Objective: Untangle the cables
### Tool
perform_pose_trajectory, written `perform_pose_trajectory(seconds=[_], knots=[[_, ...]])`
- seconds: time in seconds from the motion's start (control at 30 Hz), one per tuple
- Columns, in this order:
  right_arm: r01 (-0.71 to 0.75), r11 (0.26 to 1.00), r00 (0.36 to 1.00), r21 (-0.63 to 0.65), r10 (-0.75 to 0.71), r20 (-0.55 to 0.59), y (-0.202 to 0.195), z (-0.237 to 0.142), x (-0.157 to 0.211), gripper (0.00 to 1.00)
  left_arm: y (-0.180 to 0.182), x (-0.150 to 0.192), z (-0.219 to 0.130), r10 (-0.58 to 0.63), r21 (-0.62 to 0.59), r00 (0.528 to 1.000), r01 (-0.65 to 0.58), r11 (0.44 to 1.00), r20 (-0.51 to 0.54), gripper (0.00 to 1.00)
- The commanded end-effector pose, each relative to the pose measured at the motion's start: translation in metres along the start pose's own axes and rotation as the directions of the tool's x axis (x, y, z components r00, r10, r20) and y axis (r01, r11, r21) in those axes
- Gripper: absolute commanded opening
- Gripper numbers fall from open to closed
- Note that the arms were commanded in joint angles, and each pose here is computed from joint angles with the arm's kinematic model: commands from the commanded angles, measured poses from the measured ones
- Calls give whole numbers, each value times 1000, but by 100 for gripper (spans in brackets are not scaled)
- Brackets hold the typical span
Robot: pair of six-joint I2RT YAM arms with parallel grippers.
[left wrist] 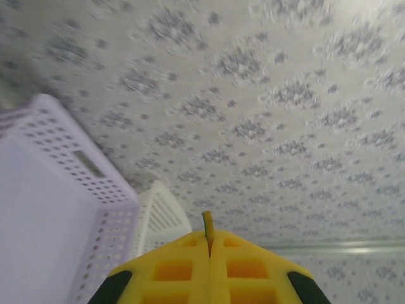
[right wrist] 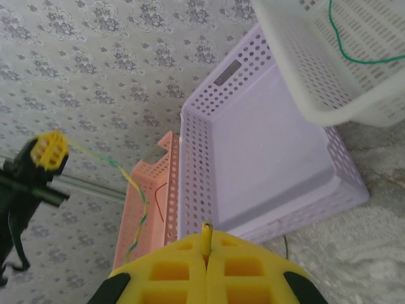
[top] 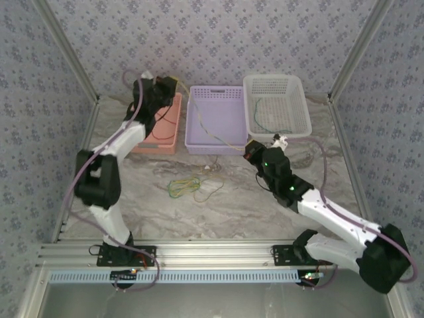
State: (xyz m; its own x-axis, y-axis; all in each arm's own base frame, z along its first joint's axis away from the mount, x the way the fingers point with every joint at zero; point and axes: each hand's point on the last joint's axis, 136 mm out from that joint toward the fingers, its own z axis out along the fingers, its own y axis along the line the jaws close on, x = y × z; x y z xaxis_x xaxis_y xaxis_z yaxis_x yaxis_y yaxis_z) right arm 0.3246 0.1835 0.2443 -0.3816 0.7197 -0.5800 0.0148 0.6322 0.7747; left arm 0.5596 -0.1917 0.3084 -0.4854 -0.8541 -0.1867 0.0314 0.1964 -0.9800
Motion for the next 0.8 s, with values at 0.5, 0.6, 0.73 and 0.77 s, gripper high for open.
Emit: perform_pose_trajectory(seconds=[0.5,0.6,0.73,0.77], knots=[[381,917,906,116,-346,-245,-10,160,31,0,106,78,138,177,-128,921,-234,964,-347,0],[389,909,899,147,-340,-278,-25,172,36,0,120,88,141,205,-171,903,-285,943,-377,0],[403,896,882,189,-325,-341,-38,185,41,0,126,86,139,226,-210,895,-324,923,-385,21],[404,891,880,207,-316,-356,-41,187,41,0,124,84,137,236,-218,893,-336,916,-383,29]])
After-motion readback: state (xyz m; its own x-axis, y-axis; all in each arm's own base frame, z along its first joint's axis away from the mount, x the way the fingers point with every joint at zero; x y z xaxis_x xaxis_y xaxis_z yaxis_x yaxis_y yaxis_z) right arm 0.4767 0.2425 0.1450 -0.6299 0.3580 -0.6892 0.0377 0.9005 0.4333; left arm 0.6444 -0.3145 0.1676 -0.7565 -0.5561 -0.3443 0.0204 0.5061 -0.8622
